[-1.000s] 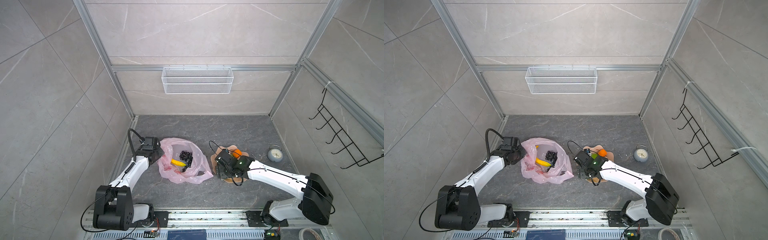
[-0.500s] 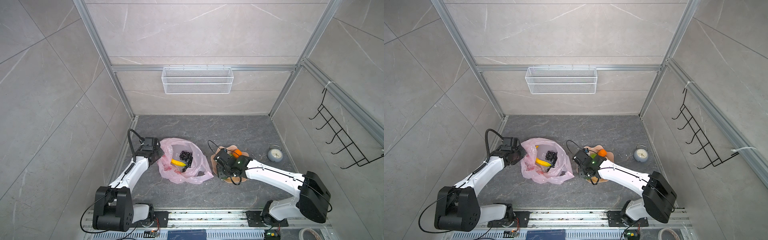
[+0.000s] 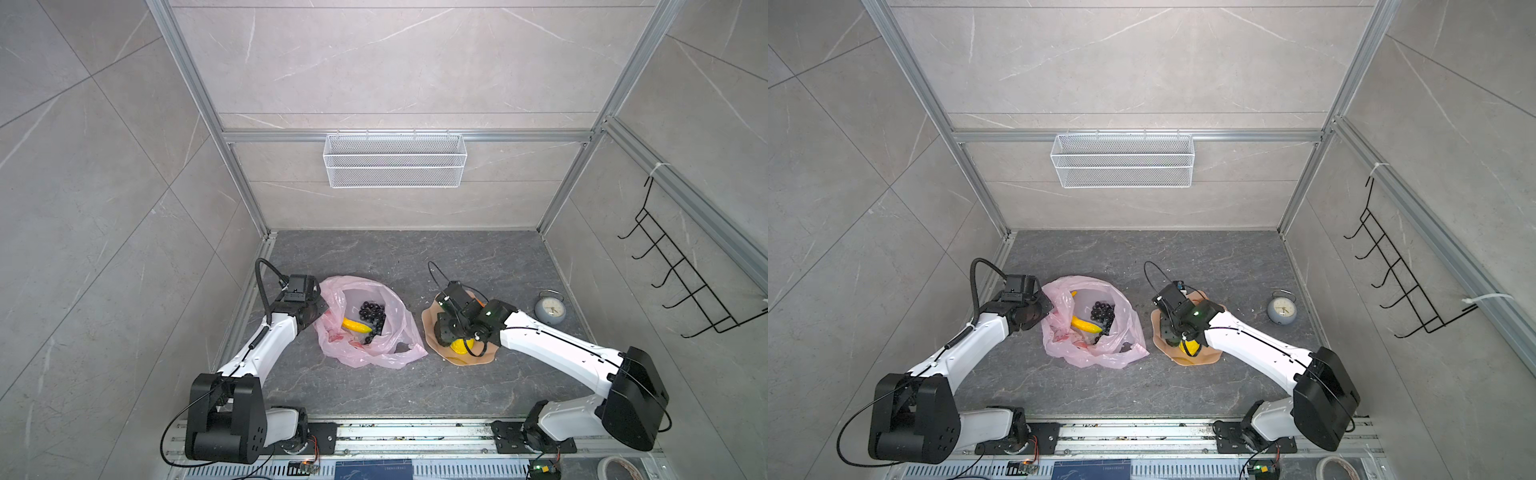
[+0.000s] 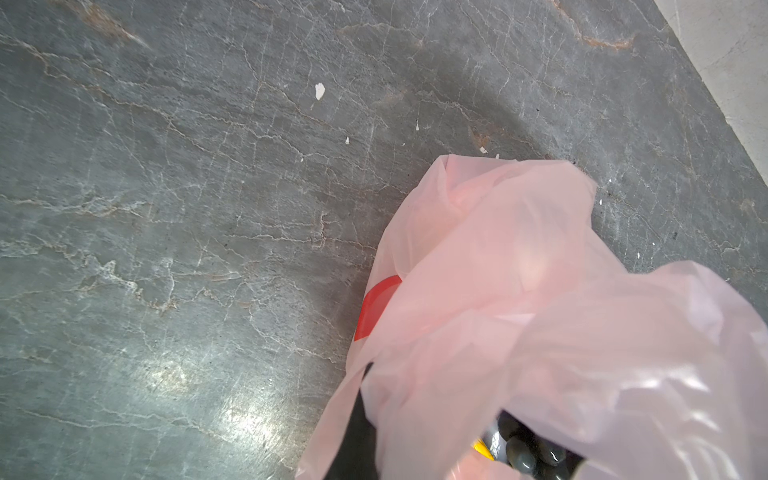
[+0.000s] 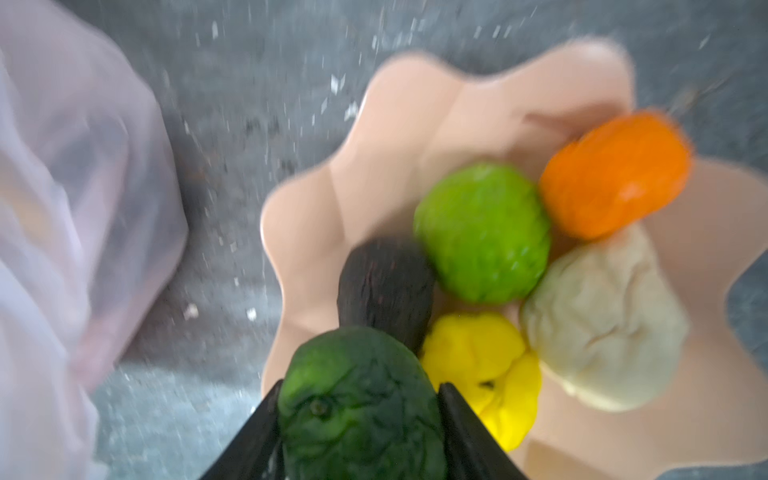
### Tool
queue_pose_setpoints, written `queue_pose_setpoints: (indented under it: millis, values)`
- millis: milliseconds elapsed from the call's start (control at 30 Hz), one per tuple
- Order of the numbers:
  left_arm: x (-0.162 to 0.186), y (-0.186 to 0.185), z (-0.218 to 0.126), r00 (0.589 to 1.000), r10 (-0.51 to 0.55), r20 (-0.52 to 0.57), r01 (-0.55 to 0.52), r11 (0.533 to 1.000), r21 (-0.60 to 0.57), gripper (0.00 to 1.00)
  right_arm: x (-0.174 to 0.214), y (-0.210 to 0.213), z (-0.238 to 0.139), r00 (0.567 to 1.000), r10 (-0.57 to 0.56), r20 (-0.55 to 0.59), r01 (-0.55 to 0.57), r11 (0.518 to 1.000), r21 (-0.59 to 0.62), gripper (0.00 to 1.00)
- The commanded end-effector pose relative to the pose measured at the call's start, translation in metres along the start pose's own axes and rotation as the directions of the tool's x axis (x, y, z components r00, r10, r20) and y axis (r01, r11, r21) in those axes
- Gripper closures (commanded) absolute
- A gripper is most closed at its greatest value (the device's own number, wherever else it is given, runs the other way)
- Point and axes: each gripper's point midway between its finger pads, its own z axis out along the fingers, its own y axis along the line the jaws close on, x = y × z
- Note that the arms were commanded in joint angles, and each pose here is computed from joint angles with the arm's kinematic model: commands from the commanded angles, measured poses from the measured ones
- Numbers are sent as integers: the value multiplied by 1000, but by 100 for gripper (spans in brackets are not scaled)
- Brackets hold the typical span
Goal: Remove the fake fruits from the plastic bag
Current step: 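Raise the open right gripper from the bowl and move it toward the bag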
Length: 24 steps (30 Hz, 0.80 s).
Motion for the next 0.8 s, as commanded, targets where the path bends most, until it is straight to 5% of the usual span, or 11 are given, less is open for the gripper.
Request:
queue_pose_setpoints:
  millis: [0,533,767]
  values:
    - [-4,-7,-6,999,33,17,-34,999,34,100,-36,8,8,998,2,60,0,1000,-28,46]
    - [-2,-12,-11,999,41,11,-41,997,68,100,-72,-8,68,994,94,47,-96,995,32,46]
    - [1,-27,-14,996,88,5,-88,989,120,100,-68,-16,70,996,82,47,-85,994,64,32]
